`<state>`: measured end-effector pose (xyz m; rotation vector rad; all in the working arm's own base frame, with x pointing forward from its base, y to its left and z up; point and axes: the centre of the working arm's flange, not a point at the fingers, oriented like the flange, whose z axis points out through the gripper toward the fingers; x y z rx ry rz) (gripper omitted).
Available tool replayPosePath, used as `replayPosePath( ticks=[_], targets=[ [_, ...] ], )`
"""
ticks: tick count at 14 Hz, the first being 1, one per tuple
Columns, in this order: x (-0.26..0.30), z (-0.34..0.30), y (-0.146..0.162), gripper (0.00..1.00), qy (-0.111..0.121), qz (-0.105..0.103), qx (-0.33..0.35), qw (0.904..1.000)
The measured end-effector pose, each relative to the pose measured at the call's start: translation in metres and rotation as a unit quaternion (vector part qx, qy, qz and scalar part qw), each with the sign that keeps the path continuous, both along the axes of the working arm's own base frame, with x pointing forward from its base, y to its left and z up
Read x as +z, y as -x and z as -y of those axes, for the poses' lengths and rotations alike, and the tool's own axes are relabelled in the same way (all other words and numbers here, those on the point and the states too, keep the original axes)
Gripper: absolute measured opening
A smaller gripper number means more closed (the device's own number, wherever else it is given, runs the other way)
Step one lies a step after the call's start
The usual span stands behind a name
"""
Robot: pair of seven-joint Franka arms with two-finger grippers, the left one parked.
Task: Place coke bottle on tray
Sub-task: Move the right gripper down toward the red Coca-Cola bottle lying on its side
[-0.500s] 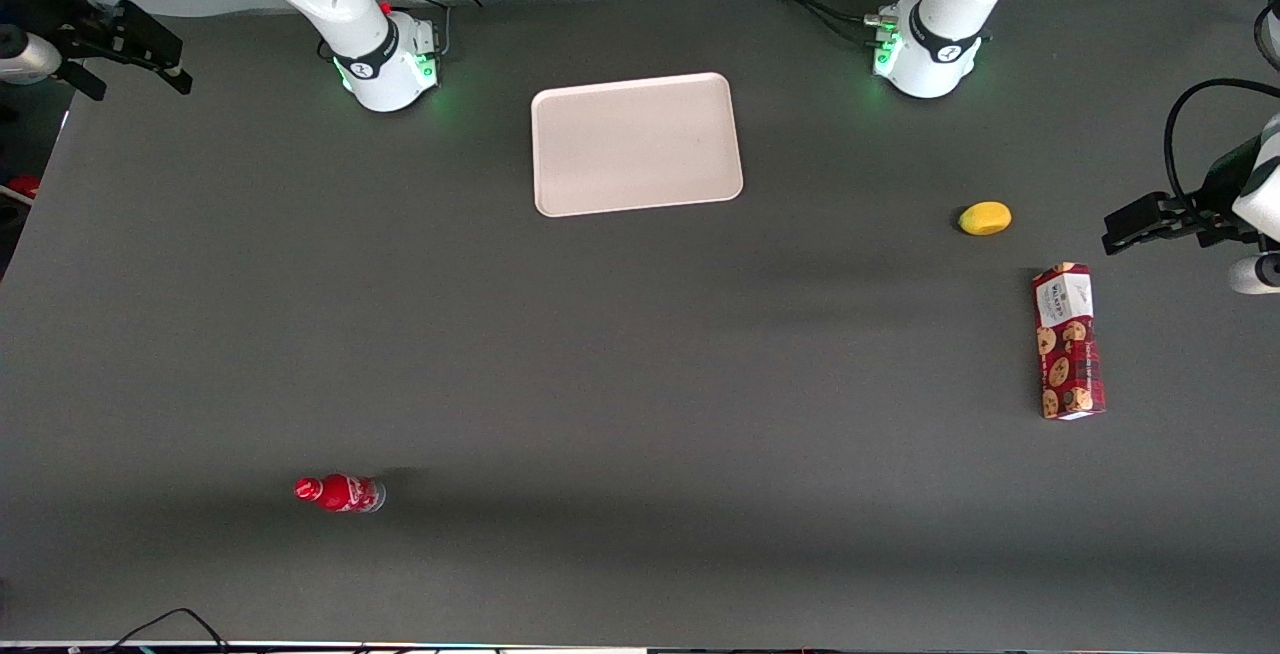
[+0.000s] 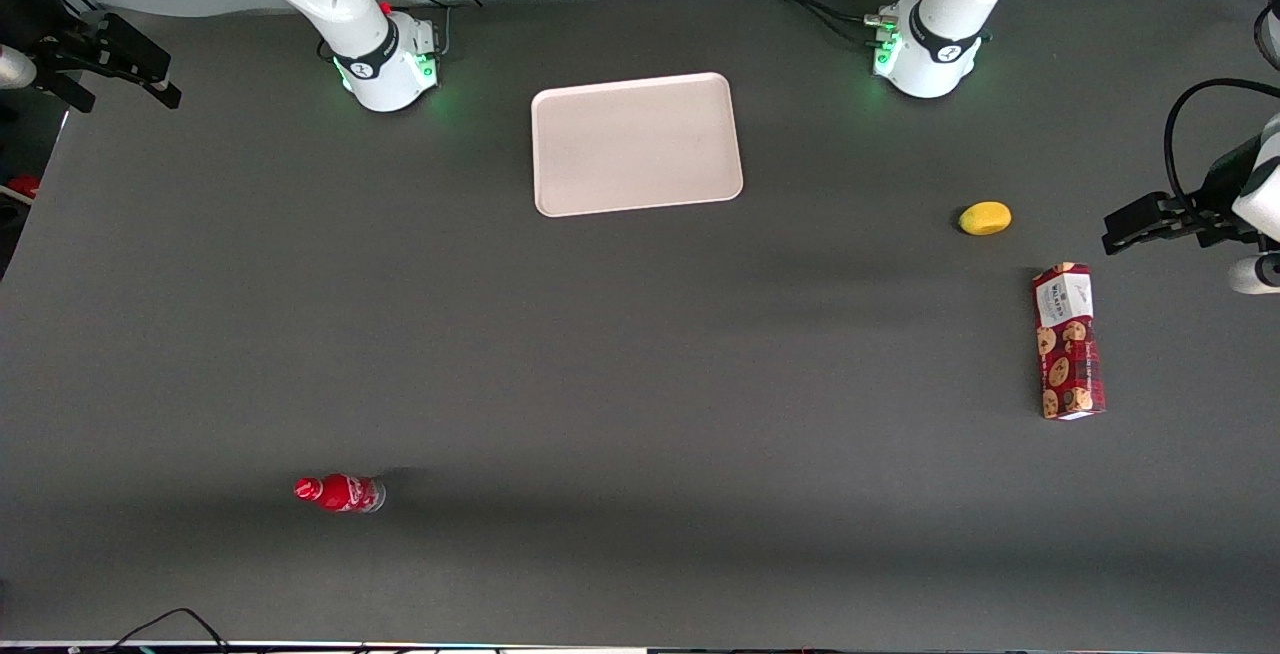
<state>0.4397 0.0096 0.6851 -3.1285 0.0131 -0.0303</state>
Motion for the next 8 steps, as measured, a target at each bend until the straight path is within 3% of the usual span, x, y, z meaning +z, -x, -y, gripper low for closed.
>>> replayPosePath(
  ticks=[2,4,6,8],
  targets=[
    [0.005,-0.006,-0.032,1.00,0.001,0.011,0.005,0.9999],
    [-0.013,-0.010,-0.084,1.00,0.000,0.002,0.008,1.0000],
    [-0.063,-0.016,-0.148,1.00,0.000,-0.008,0.011,0.9999],
    [-0.128,-0.023,-0.206,1.00,0.001,0.000,0.014,0.9999]
  ],
)
